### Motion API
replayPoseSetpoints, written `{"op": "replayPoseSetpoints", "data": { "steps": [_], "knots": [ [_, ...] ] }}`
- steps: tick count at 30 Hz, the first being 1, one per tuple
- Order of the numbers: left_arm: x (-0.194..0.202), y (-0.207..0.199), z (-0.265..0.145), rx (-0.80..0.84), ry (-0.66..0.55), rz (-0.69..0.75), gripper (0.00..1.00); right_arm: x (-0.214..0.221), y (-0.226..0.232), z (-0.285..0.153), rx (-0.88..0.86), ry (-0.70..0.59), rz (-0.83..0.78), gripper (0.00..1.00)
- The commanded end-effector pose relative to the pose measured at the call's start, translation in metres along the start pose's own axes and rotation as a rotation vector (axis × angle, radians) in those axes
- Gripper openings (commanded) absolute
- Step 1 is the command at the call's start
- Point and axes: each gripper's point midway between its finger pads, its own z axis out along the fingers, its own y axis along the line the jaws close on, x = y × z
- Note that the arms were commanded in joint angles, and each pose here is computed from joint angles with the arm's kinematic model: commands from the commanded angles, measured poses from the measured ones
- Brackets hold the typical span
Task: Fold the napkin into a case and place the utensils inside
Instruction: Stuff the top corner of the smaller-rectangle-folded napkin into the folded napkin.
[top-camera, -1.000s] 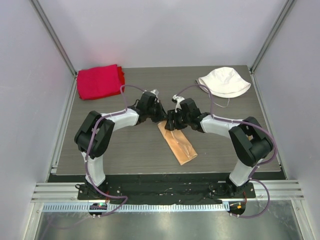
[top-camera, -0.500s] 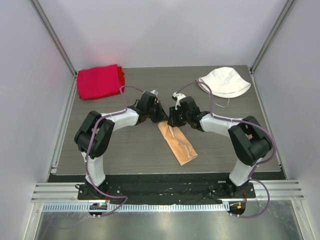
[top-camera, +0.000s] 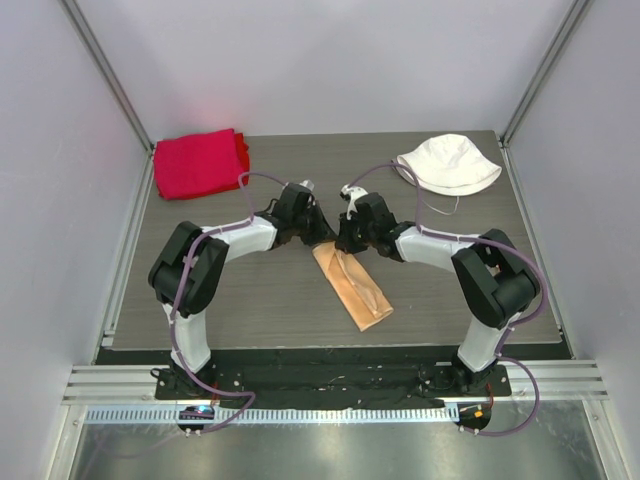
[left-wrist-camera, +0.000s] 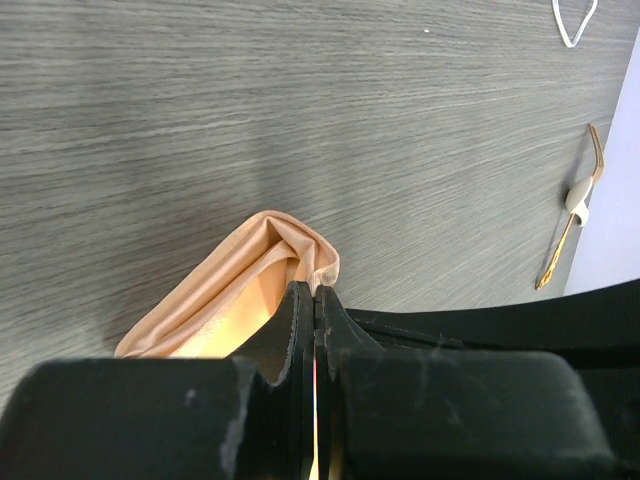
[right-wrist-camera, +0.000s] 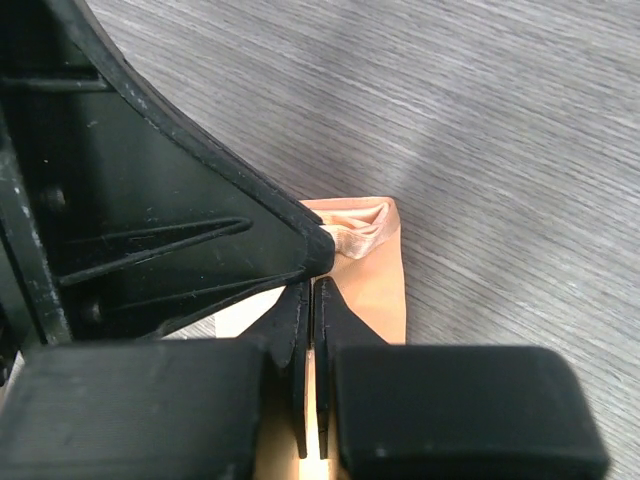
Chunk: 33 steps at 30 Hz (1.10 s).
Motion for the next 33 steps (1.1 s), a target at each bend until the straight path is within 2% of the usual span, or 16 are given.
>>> {"op": "replayPoseSetpoints", "data": {
  "steps": [1,4,8,12,16,21,22,25,27,33],
  "knots": [
    [-0.006,-0.013,-0.006,0.043,-0.014,0.019,0.03,-0.016,-0.001,0.0,0.03,-0.036,-0.01,0.01],
    [-0.013,-0.014,-0.013,0.031,-0.046,0.066,0.2,-0.008,-0.002,-0.002,0.028,-0.015,-0.003,0.01],
    [-0.019,0.0,-0.027,-0.058,-0.083,0.113,0.36,-0.002,-0.002,-0.002,0.026,0.004,-0.003,0.01],
    [-0.026,0.006,-0.051,-0.093,-0.168,0.154,0.35,0.002,-0.002,-0.003,0.022,0.019,0.001,0.01],
    [-0.016,0.012,-0.061,-0.094,-0.188,0.206,0.22,0.001,-0.001,-0.004,0.015,0.019,0.003,0.01],
    [0.012,0.004,-0.054,-0.139,-0.169,0.396,0.25,0.003,-0.003,-0.008,0.007,0.037,0.02,0.01],
    [0.018,0.002,-0.052,-0.187,-0.198,0.449,0.28,0.002,-0.005,-0.009,0.005,0.036,0.029,0.01],
    [0.033,-0.004,-0.048,-0.222,-0.207,0.542,0.28,-0.001,-0.006,-0.013,-0.02,0.037,0.054,0.01],
    [0.034,0.0,-0.044,-0.26,-0.218,0.565,0.26,-0.001,-0.007,-0.014,-0.029,0.049,0.067,0.01],
    [0.042,0.012,-0.03,-0.343,-0.204,0.644,0.28,0.0,-0.007,-0.019,-0.041,0.057,0.095,0.01]
  ]
}}
